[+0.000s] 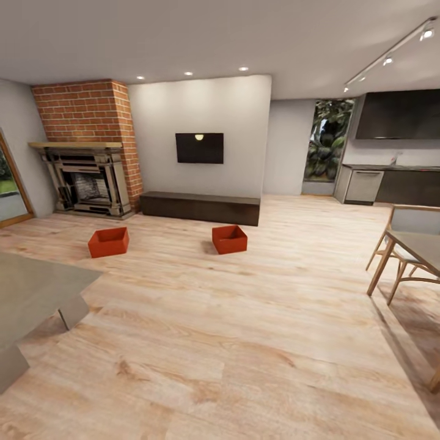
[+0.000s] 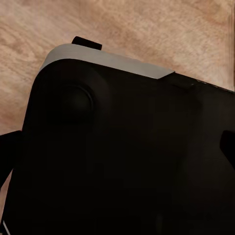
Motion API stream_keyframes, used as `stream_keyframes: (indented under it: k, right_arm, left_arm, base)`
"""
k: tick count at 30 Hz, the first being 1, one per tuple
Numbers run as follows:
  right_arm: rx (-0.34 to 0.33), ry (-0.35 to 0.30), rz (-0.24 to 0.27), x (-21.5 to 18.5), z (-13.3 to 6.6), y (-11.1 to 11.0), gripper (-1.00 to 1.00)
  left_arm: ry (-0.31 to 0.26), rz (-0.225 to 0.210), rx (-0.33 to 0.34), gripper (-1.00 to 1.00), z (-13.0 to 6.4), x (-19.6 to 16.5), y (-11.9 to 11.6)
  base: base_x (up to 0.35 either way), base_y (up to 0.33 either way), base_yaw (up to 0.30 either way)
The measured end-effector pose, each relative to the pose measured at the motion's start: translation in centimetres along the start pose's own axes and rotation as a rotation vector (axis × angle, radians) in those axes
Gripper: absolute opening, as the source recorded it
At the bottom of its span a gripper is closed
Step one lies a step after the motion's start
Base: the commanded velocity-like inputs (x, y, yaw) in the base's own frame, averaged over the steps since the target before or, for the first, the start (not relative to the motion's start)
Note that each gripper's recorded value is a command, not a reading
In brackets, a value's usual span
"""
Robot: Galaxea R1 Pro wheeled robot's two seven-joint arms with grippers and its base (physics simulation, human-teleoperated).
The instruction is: Move the two storage containers from the living room to the garage. In the garage, place one container on the floor and stack the other container on top of it (either order is fine).
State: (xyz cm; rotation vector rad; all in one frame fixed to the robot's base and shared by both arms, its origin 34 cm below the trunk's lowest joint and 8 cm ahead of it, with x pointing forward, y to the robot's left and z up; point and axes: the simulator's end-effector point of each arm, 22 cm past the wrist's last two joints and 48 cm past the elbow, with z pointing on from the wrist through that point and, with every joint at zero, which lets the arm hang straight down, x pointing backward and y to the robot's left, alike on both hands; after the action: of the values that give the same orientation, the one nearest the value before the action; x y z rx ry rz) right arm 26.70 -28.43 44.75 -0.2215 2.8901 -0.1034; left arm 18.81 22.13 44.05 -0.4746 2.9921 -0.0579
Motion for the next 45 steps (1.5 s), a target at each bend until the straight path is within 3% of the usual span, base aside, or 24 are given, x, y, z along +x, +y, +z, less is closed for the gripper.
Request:
stream_keyframes:
  k: [14, 26, 45]
  right_arm:
    - [-0.007, 0.000, 0.011, -0.07, 0.00, 0.42, 1.00]
    - [-0.007, -0.002, 0.017, -0.11, 0.00, 0.43, 1.00]
    - [-0.005, -0.001, 0.010, -0.10, 0.00, 0.39, 1.00]
  left_arm:
    - [-0.004, 0.010, 0.004, 1.00, -0.01, -0.03, -0.30]
    - [-0.004, 0.006, 0.004, 1.00, -0.01, -0.05, -0.26]
    - [-0.002, 0.003, 0.002, 1.00, 0.00, -0.01, -0.16]
  base:
    - [0.326, 0.000, -0.005]
    - [0.326, 0.000, -0.169]
    - [0.326, 0.000, -0.004]
